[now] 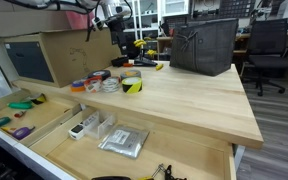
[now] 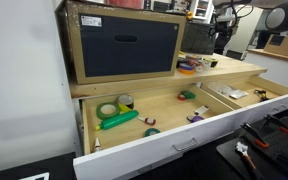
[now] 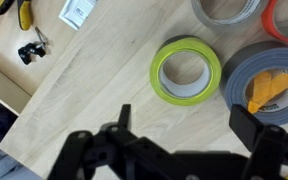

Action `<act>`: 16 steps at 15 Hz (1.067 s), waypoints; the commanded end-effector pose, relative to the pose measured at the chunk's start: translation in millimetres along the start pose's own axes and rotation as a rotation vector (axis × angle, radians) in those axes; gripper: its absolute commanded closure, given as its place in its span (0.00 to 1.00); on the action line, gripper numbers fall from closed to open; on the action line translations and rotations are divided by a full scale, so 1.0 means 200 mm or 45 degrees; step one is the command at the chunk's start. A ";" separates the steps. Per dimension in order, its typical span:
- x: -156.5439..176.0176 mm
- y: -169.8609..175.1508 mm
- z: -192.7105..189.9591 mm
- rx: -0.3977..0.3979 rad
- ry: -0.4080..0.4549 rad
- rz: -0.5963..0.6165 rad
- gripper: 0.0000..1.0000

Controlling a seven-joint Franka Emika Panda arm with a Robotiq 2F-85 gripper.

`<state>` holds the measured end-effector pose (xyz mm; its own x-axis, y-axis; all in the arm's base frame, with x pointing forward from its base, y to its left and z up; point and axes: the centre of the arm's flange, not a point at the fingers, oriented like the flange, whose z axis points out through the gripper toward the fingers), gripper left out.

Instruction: Remove the yellow tape from the drawer

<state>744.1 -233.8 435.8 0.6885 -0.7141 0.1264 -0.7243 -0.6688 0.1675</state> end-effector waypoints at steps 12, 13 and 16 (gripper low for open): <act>0.08 0.04 0.00 -0.030 0.001 -0.043 0.00; 0.06 0.05 -0.02 -0.022 0.000 -0.054 0.00; -0.07 0.12 -0.17 0.015 -0.044 -0.133 0.00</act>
<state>740.4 -245.4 438.1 0.7201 -0.6832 0.1212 -0.6930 -0.6997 0.1737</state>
